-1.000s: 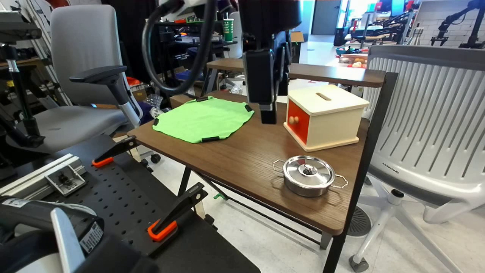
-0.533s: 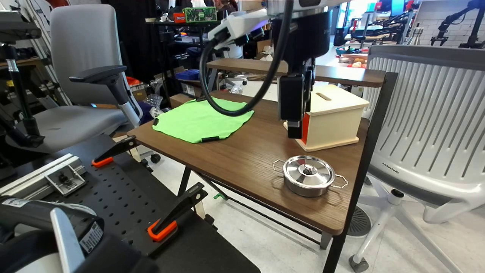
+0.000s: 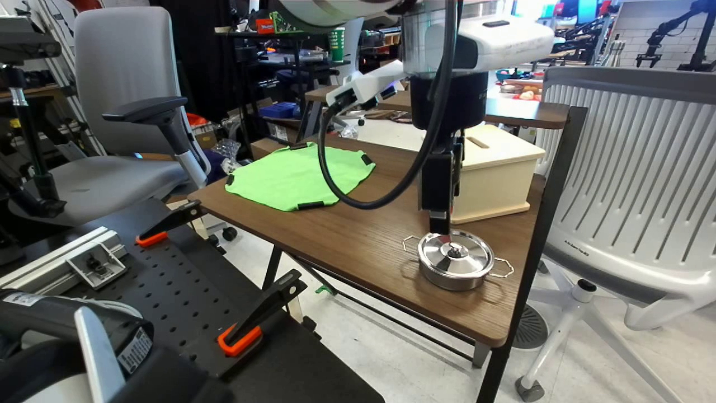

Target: Remove the silver lid from the silver pot

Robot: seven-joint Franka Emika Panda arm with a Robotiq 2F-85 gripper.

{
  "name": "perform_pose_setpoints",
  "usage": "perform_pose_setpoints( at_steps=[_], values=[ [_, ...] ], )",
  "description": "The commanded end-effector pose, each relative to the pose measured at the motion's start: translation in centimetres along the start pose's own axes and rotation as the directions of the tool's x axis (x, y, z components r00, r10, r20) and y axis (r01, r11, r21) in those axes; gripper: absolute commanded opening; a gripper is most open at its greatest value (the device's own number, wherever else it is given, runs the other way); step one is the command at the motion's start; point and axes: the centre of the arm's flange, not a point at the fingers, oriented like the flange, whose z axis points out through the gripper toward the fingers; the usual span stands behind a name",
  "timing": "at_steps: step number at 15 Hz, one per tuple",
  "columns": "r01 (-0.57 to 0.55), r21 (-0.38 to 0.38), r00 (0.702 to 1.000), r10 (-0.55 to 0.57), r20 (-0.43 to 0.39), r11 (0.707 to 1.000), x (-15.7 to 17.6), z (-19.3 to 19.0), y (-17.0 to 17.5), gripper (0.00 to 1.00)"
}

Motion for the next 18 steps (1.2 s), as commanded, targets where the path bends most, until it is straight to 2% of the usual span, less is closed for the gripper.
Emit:
perform_pose_setpoints(
  at_steps=[1, 9, 17, 18],
  values=[
    [0.004, -0.002, 1.000, -0.004, -0.006, 1.000, 0.3, 1.0, -0.4, 1.00],
    [-0.016, -0.023, 1.000, 0.017, 0.014, 1.000, 1.1, 3.5, 0.3, 1.00],
    [-0.037, -0.026, 0.999, 0.037, 0.011, 0.999, 2.7, 4.3, 0.0, 1.00],
    [-0.037, -0.027, 0.999, 0.037, 0.013, 0.999, 2.8, 4.5, -0.1, 0.97]
  ],
)
